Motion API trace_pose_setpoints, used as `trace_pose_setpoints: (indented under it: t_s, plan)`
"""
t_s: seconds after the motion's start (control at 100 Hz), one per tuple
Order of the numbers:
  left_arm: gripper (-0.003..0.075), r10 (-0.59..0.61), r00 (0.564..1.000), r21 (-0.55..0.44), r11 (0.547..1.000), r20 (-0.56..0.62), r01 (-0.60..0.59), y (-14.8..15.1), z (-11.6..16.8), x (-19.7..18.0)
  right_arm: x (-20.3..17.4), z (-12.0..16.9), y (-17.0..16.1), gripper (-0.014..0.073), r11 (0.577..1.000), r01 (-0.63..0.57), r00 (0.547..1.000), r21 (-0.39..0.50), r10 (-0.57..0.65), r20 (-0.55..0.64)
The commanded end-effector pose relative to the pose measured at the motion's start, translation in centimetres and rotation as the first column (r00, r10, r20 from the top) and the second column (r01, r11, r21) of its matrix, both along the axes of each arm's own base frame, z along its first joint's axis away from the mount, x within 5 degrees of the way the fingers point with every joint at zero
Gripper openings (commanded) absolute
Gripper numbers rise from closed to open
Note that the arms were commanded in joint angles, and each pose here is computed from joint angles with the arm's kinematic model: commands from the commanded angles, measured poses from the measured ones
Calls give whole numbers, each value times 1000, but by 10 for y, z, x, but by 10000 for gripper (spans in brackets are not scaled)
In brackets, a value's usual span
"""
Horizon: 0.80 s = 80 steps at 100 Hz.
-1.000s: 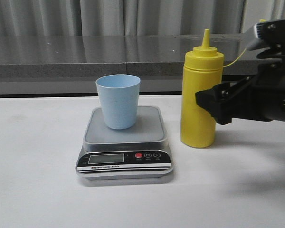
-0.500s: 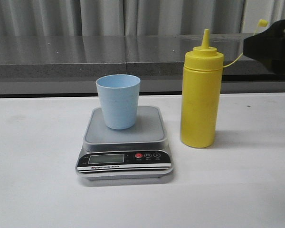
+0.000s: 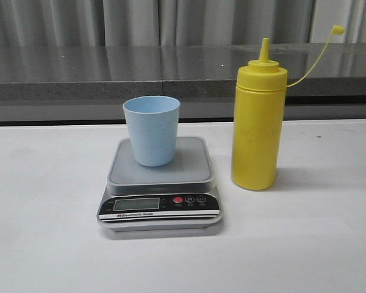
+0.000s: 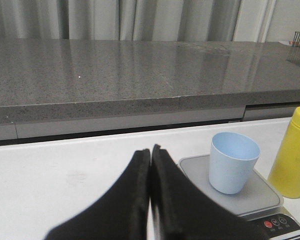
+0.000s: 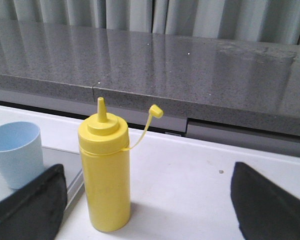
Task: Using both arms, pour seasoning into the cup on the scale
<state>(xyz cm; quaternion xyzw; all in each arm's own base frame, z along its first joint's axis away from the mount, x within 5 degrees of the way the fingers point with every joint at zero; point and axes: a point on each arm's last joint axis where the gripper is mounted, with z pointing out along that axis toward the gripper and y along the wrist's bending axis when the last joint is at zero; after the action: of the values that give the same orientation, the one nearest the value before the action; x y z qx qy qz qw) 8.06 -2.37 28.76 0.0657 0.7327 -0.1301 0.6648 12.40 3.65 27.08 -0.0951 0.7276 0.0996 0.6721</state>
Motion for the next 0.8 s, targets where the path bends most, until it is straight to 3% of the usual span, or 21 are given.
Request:
trace_pose_setpoints:
  t_s: [0.0, 0.42, 0.68, 0.79]
  plan:
    - [-20, 21, 996, -28, 999, 90, -19, 2, 15, 1, -9, 23, -5, 655, 1000, 14, 996, -1, -13, 83]
    - [-20, 21, 996, -28, 999, 90, -19, 2, 15, 1, -34, 32, -16, 655, 982, 42, 999, -184, -35, 41]
    - [-20, 21, 996, -28, 999, 90, -19, 2, 15, 1, -34, 32, -17, 652, 991, 52, 998, -124, -49, 25]
    - [-20, 21, 996, -28, 999, 90, -19, 2, 15, 1, -34, 32, -17, 569, 991, 52, 998, -123, -49, 25]
